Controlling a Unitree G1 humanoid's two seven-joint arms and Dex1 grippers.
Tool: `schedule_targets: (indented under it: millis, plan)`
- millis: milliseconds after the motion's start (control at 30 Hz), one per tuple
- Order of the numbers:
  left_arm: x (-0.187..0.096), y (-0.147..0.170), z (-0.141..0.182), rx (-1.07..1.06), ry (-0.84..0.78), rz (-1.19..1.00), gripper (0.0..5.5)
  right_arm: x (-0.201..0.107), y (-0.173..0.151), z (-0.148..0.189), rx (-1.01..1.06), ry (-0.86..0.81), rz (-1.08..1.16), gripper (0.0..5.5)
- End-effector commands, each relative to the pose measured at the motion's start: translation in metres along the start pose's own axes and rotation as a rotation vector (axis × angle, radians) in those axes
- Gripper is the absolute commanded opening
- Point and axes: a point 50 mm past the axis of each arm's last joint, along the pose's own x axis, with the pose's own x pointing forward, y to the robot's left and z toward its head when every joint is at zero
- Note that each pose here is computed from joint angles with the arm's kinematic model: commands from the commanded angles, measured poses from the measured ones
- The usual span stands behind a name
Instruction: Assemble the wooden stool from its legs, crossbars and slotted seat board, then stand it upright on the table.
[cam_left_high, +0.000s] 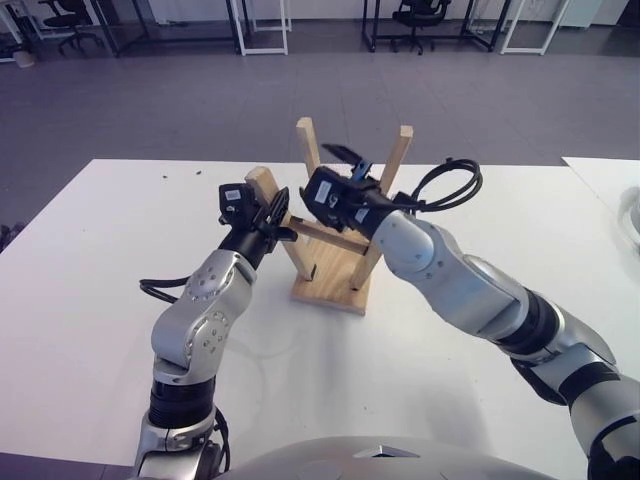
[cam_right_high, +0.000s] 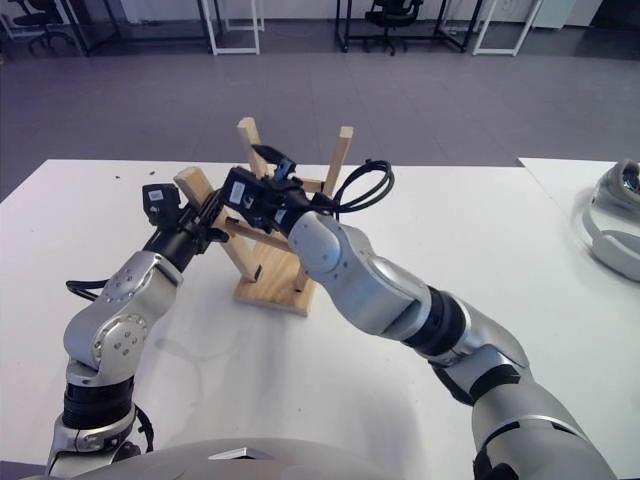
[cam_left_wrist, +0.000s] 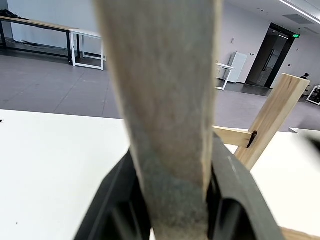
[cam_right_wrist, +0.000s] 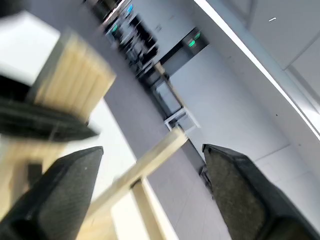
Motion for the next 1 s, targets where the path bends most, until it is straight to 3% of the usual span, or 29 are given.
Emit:
schedule_targets:
  millis: [33,200,333,500,667,933,1000]
  plan:
    - [-0.003,0.012,-0.031,0.025,0.176,0.072,1.02,0.006,0.023,-0.025,-0.094,0.155,0.121,3.7]
    - [-0.005,0.009,-0.028,0.037,0.173,0.063,1.02,0.002,0.064,-0.046,-0.124,0.25,0.334,3.7]
    - [-0.008,-0.003,-0.019,0.085,0.156,0.007,1.02,0.002,0.075,-0.057,-0.157,0.286,0.374,3.7]
    - [-0.021,-0.015,-0.033,0.098,0.208,-0.027,1.06,0.006,0.07,-0.054,-0.153,0.254,0.306,3.7]
    - [-0.009,-0.01,-0.032,0.1,0.184,-0.001,1.06,0.012,0.043,-0.037,-0.131,0.15,0.148,3.7]
    - [-0.005,-0.033,-0.021,0.134,0.145,-0.107,1.06,-0.009,0.09,-0.068,-0.156,0.251,0.444,3.7]
    - [-0.006,-0.039,-0.016,0.115,0.12,-0.145,1.62,-0.009,0.084,-0.073,-0.167,0.261,0.427,3.7]
